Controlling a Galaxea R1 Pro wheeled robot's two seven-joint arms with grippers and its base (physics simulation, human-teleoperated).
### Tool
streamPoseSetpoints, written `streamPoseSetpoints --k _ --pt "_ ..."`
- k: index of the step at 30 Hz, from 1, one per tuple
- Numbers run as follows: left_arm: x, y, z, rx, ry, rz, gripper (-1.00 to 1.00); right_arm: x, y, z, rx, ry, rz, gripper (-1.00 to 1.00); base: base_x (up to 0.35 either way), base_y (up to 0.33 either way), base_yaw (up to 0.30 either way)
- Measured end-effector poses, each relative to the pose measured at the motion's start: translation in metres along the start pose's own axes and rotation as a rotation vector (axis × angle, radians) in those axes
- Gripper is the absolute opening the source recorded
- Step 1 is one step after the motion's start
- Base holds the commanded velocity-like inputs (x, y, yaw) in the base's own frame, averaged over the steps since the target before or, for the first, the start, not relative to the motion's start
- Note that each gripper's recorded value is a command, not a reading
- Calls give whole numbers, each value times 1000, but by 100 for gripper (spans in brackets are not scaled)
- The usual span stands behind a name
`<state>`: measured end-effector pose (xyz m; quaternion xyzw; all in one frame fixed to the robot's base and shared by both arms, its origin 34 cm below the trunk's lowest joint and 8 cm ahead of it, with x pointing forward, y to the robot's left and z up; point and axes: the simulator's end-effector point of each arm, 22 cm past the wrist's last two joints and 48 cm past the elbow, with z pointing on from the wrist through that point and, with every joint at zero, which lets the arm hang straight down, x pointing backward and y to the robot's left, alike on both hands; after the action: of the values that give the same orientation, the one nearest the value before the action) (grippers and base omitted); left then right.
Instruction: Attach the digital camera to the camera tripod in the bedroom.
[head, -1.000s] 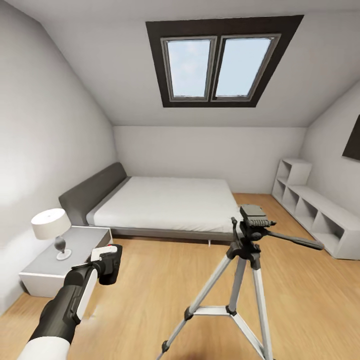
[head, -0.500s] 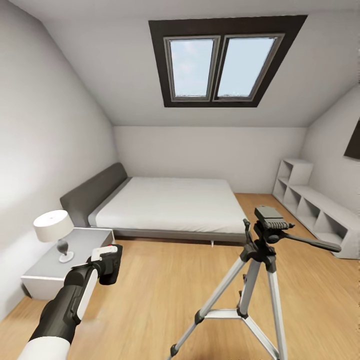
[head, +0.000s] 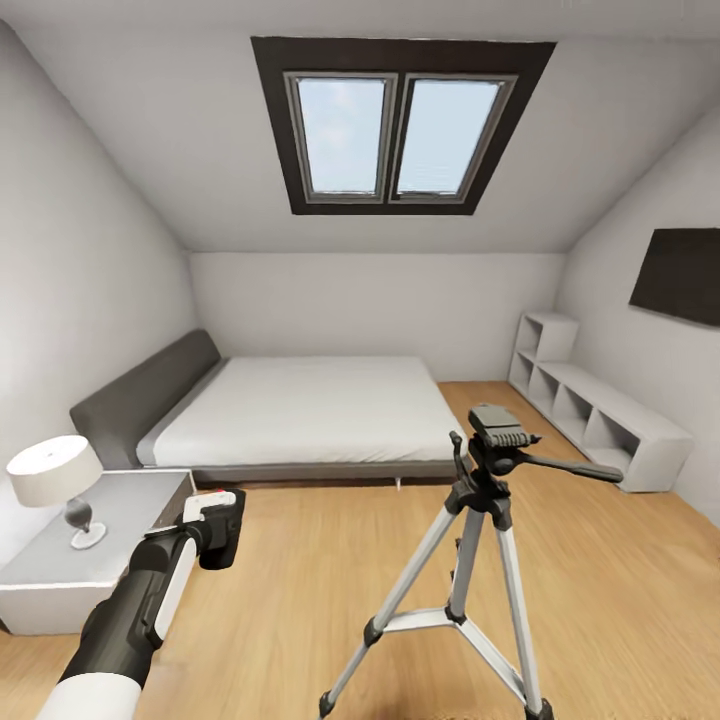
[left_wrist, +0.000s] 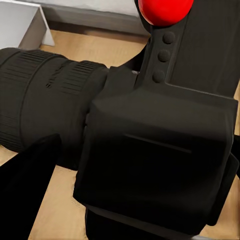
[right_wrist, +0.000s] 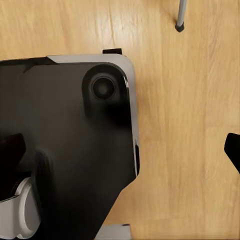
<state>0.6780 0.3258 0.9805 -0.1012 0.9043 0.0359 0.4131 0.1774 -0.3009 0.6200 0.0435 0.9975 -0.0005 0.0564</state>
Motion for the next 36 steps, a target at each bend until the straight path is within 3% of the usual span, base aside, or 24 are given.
streamPoseSetpoints --k 13,36 --pt "-4 0 -2 1 -9 -6 -100 0 0 0 -1 0 -5 100 -17 -35 -39" --pt "-3 1 -1 -1 -8 -6 -100 -1 -5 0 6 -1 -8 100 -15 -255 0"
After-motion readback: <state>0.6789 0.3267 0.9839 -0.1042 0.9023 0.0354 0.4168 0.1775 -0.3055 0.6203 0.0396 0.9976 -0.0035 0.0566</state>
